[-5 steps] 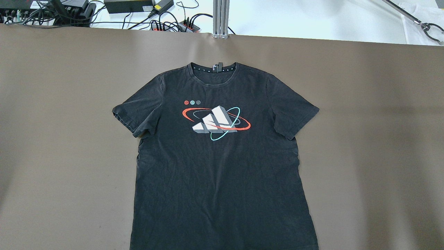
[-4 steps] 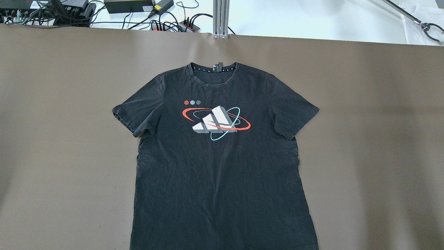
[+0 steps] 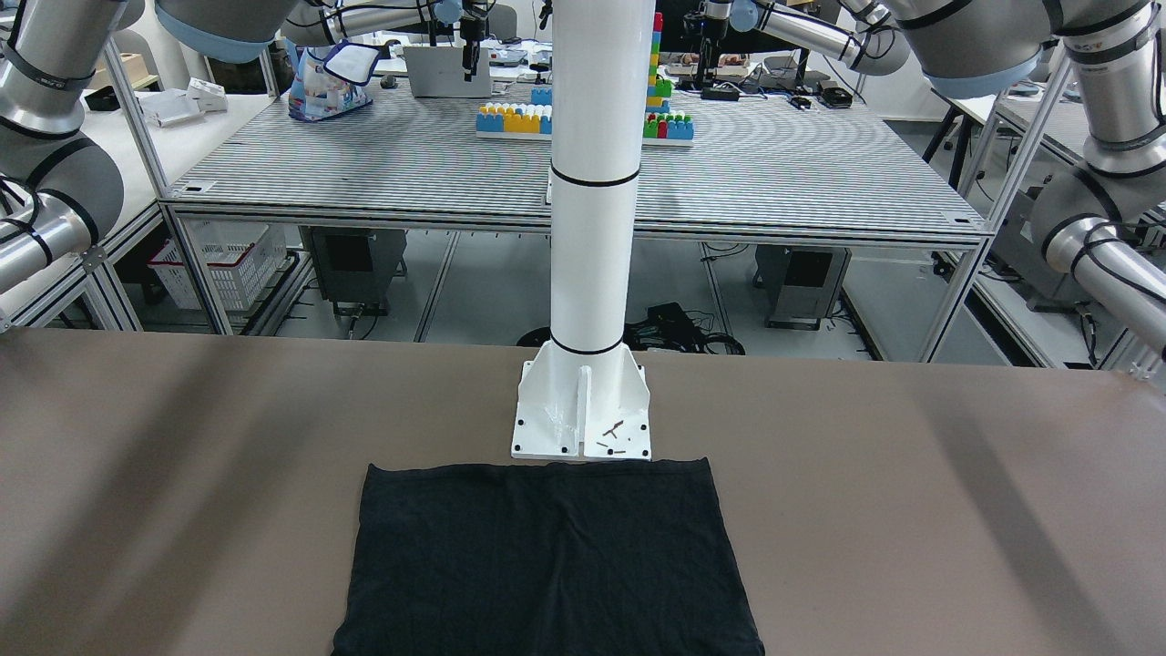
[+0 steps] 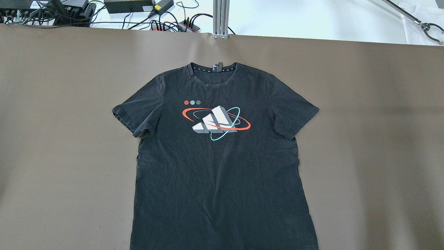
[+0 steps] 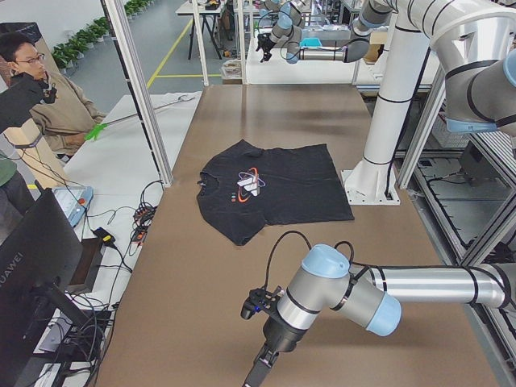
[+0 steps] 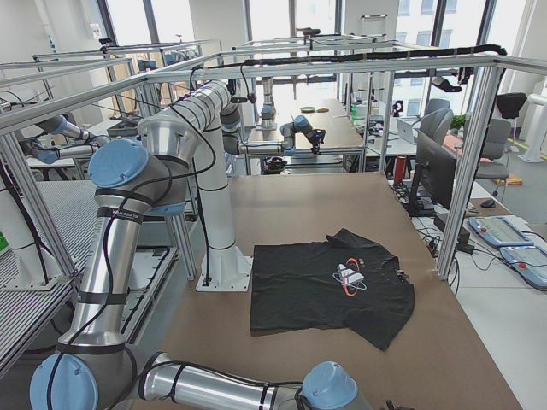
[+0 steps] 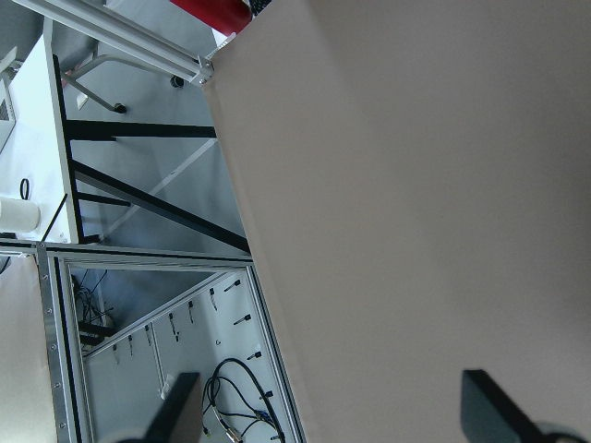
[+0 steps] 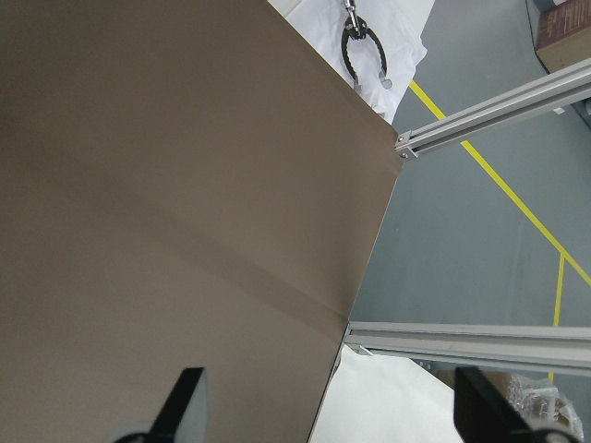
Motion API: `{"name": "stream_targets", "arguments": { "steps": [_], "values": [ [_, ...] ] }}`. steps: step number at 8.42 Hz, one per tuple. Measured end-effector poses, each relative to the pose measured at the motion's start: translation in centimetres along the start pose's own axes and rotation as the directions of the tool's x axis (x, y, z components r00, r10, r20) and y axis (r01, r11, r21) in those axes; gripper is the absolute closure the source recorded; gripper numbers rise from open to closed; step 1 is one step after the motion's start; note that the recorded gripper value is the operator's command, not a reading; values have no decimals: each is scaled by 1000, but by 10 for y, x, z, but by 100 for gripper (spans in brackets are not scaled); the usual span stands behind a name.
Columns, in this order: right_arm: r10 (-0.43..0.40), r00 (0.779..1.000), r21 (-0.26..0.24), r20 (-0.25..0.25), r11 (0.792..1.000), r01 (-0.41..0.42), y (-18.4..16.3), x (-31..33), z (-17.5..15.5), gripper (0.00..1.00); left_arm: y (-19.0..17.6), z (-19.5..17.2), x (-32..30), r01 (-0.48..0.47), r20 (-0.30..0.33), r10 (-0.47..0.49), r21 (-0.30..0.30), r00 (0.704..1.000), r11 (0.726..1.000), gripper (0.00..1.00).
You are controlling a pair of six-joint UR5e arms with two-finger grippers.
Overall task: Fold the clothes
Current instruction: 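Move the right arm in toward the black t-shirt's sleeve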
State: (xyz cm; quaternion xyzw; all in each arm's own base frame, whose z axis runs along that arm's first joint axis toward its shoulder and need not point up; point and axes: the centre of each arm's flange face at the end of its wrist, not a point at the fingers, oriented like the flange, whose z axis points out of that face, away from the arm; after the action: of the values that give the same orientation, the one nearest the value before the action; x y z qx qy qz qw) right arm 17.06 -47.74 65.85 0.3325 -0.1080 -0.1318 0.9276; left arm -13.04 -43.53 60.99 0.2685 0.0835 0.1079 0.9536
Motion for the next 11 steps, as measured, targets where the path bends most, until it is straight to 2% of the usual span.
{"name": "stream_targets", "arguments": {
  "steps": [2,3,4,5,6,7,8,9,10,11],
  "values": [
    [125,989,2,75,992,-126,-14,-23,10,6,2,1,1,2,-6,-2,0,1000,1000,0],
    [196,971,-6,138,980,-198,-29,-43,17,6,3,1,1,2,-10,-2,1,1000,1000,0],
    [266,940,-26,213,963,-267,-47,-66,24,6,3,1,1,2,-12,-2,1,1000,1000,0],
    [338,895,-59,291,940,-335,-68,-90,29,6,4,1,1,2,-12,-2,2,1000,1000,0],
    [407,835,-106,370,911,-397,-93,-117,32,6,4,0,1,3,-12,-3,2,1000,1000,0],
    [473,767,-170,433,879,-446,-118,-148,34,6,4,0,1,3,-11,-3,2,1000,1000,0],
    [513,709,-227,483,856,-465,-144,-190,37,6,4,0,1,3,-10,-3,2,1000,1000,0],
    [537,667,-275,517,842,-465,-168,-239,41,6,4,1,1,4,-10,-4,0,1000,1000,0],
    [569,640,-306,517,821,-483,-187,-276,43,6,4,1,1,6,-10,-6,-1,1000,1000,0],
    [600,623,-328,501,798,-506,-205,-314,46,9,4,2,1,16,-11,-16,-2,1000,1000,0]
  ]
}}
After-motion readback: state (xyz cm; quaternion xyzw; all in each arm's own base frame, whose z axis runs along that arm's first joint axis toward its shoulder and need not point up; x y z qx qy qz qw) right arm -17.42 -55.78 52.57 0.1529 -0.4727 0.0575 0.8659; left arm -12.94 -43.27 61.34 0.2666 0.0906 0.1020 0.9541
